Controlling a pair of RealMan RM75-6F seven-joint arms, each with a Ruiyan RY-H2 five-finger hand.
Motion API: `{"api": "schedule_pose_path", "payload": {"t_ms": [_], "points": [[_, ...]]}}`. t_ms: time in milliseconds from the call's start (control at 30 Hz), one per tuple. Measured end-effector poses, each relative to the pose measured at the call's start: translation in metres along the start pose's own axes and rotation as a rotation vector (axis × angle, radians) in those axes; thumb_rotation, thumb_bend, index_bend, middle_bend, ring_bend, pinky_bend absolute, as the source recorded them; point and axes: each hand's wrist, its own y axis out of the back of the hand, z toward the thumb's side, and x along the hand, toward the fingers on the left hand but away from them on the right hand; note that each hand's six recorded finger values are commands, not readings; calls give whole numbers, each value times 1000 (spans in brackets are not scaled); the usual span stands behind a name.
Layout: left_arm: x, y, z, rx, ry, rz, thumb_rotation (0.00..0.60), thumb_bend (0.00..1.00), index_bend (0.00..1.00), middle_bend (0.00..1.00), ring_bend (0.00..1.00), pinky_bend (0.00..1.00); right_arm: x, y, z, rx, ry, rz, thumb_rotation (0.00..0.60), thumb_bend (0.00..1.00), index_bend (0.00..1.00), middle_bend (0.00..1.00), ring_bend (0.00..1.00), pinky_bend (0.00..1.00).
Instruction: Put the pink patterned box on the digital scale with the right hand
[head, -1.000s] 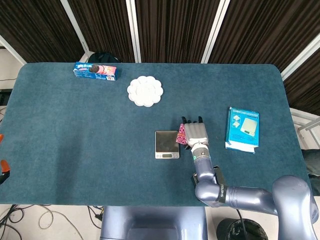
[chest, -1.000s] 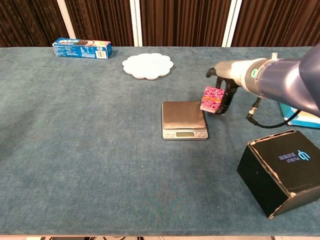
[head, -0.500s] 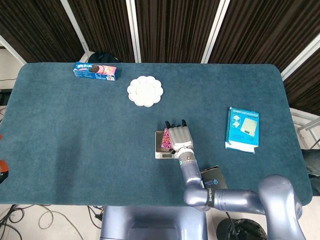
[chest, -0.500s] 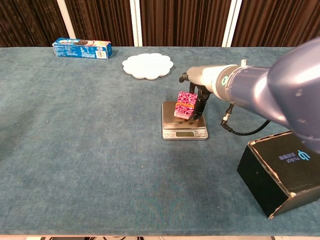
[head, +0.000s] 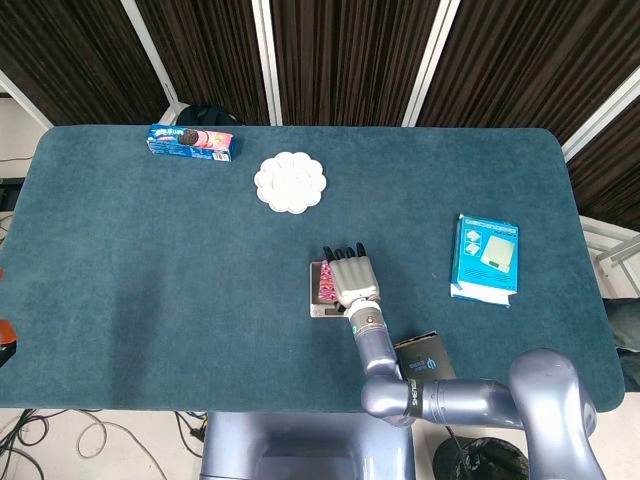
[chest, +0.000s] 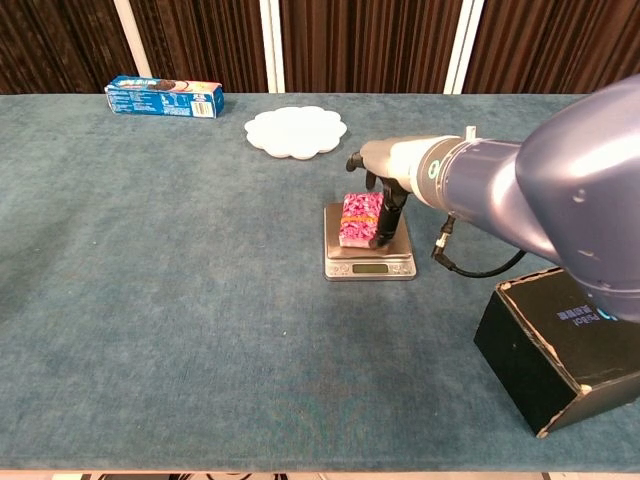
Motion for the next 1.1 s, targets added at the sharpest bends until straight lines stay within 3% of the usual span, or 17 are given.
{"api": "schedule_pose_path", "payload": {"t_ms": [367, 567, 867, 1100], "points": [[0, 0, -1, 2, 7, 1, 600, 664, 56, 0, 0, 0, 1, 1, -2, 12, 1, 24, 600, 193, 0, 0, 0, 0], [0, 1, -3, 5, 9, 3, 600, 664, 56, 0, 0, 0, 14, 20, -12, 6, 16, -5, 600, 193, 0, 0, 0, 0], [0, 1, 0, 8, 4, 5, 600, 664, 56, 0, 0, 0, 73, 60, -59, -15, 73, -174, 600, 193, 0, 0, 0, 0], [-1, 0, 1, 13, 4, 8, 600, 664, 56, 0, 0, 0, 117, 63, -111, -65, 105, -366, 600, 192, 0, 0, 0, 0]]}}
